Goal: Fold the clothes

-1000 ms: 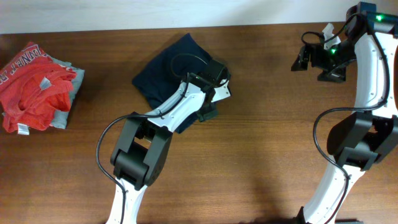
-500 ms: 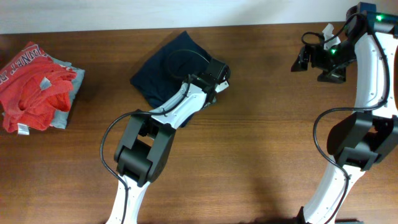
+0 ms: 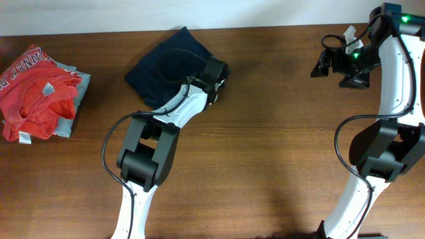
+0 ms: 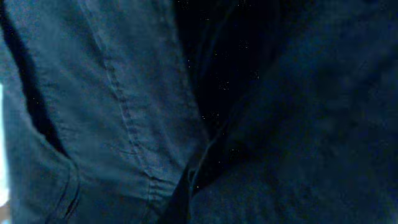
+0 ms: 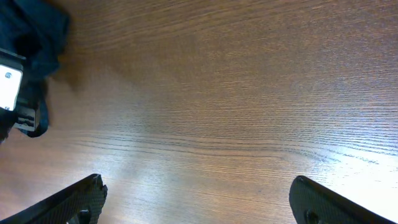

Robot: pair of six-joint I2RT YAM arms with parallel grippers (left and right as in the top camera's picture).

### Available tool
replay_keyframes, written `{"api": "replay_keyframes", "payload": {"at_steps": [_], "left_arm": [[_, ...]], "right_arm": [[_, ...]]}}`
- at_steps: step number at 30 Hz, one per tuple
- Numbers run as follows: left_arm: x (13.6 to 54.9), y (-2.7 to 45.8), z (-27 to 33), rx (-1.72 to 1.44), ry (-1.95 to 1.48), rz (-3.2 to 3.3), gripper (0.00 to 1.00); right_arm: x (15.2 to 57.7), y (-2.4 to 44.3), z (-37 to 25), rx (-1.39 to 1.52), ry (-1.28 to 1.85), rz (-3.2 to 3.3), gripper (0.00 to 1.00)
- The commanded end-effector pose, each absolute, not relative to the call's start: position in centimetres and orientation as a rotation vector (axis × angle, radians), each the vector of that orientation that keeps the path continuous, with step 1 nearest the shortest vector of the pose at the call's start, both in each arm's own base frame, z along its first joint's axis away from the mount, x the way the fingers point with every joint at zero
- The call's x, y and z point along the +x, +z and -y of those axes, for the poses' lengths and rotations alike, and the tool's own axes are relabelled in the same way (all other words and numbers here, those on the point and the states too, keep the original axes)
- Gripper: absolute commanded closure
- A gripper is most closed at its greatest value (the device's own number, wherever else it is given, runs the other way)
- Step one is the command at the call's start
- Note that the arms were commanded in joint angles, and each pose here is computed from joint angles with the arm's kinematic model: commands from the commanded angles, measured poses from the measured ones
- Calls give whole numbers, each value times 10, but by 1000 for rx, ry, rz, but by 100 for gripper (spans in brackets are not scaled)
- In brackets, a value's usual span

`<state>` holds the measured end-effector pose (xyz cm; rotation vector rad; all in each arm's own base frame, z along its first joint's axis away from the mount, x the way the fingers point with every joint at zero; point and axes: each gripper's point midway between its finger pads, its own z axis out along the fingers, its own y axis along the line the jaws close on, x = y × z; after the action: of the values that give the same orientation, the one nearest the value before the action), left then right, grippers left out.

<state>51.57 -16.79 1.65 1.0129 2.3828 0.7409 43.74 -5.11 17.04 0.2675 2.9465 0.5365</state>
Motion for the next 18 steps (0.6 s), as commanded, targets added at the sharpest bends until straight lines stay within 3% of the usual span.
{"api": "replay_keyframes", "payload": {"at_steps": [1, 8, 18], "left_arm": [[522, 30, 138, 896, 980, -2355, 100], [537, 110, 131, 802, 1028, -2240, 100], [532, 279, 84, 465, 942, -2060, 100]], "right_arm": [[438, 180, 48, 237, 540, -2924, 1], [438, 180, 48, 236, 539, -2924, 1], [438, 180, 47, 229, 539, -2924, 1]]}}
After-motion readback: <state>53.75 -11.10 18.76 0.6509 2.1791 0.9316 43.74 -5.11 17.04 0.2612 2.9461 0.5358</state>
